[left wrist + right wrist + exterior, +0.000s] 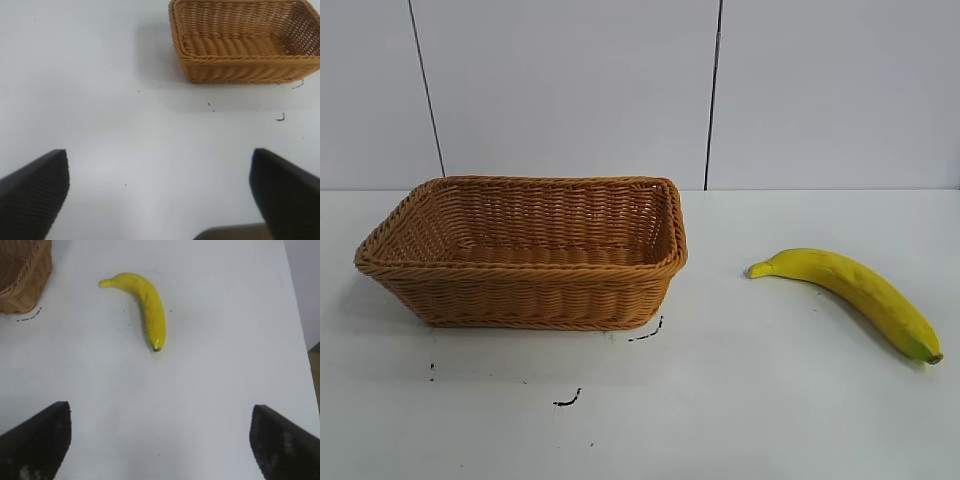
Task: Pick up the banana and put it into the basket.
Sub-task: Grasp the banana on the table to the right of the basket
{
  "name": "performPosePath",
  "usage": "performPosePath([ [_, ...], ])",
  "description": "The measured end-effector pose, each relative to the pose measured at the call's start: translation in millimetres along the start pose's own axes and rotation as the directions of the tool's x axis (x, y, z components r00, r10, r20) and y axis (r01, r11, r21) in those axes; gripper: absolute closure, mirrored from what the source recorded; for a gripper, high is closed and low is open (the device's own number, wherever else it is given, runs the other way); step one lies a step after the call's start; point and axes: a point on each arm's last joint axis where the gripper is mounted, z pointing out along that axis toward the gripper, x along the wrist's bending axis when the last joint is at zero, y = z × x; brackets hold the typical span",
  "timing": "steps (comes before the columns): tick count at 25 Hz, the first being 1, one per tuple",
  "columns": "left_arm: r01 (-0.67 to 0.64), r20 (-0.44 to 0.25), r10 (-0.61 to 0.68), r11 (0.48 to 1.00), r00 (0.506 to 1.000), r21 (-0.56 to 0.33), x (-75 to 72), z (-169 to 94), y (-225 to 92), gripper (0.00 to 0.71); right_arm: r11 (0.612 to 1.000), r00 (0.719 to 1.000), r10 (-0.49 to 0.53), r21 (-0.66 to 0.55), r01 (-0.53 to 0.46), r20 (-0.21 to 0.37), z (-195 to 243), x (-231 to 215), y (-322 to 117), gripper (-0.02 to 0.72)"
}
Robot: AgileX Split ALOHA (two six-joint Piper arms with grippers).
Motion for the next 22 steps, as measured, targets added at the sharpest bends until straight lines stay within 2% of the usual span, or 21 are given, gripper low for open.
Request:
performPosePath([
  [5,0.000,0.000,0.000,1.000,1.000,0.000,0.0,0.0,0.0,0.015,0.984,0.998,-0.065,0.165,0.067,-0.022,48.4,-3.7,48.8,0.008],
  [9,0.000,0.000,0.000,1.000,1.000,0.000,0.0,0.0,0.0,0.015,0.960,0.986,-0.158,0.227,0.167,-0.058,82.3,-5.8,81.6,0.008],
  [15,0.000,0.000,0.000,1.000,1.000,0.000,0.0,0.0,0.0,0.015,0.930,0.959,-0.251,0.241,0.276,-0.129,131.3,-5.2,115.3,0.008],
  [22,0.000,0.000,0.000,1.000,1.000,0.000,0.0,0.0,0.0,0.015,0.938,0.961,-0.248,0.217,0.270,-0.124,195.9,-6.4,127.5,0.008],
])
